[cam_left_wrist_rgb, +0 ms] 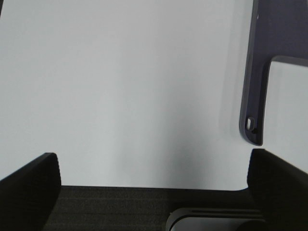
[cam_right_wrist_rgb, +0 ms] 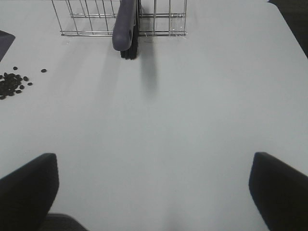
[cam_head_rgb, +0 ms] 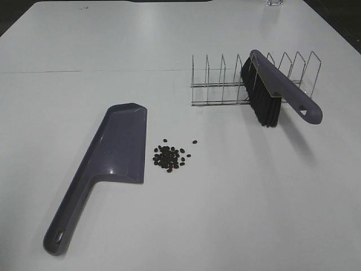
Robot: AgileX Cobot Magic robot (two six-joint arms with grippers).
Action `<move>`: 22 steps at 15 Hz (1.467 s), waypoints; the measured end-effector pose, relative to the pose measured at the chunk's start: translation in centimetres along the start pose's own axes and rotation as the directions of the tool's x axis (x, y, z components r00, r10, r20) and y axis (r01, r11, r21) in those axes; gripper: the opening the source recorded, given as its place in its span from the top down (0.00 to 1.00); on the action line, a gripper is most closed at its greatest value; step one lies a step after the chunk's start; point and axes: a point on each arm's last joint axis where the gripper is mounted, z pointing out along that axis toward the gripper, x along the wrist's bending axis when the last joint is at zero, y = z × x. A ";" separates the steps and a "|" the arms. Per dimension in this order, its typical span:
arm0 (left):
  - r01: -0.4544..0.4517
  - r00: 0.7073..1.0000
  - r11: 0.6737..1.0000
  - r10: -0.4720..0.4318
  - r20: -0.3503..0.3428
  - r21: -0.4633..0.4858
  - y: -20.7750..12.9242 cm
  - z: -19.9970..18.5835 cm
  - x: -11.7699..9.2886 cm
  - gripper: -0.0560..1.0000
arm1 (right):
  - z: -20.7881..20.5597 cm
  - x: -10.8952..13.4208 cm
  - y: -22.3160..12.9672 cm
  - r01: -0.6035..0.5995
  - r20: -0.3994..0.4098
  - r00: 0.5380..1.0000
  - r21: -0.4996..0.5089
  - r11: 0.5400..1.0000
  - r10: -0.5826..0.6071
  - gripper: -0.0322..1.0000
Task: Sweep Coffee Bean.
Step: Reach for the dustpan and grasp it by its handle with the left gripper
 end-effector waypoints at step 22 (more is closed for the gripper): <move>-0.194 0.980 0.872 0.155 0.121 0.450 4.6 24.2 -13.3 0.24 | 0.0 0.0 0.0 0.000 0.000 1.000 0.000 1.000 0.000 0.02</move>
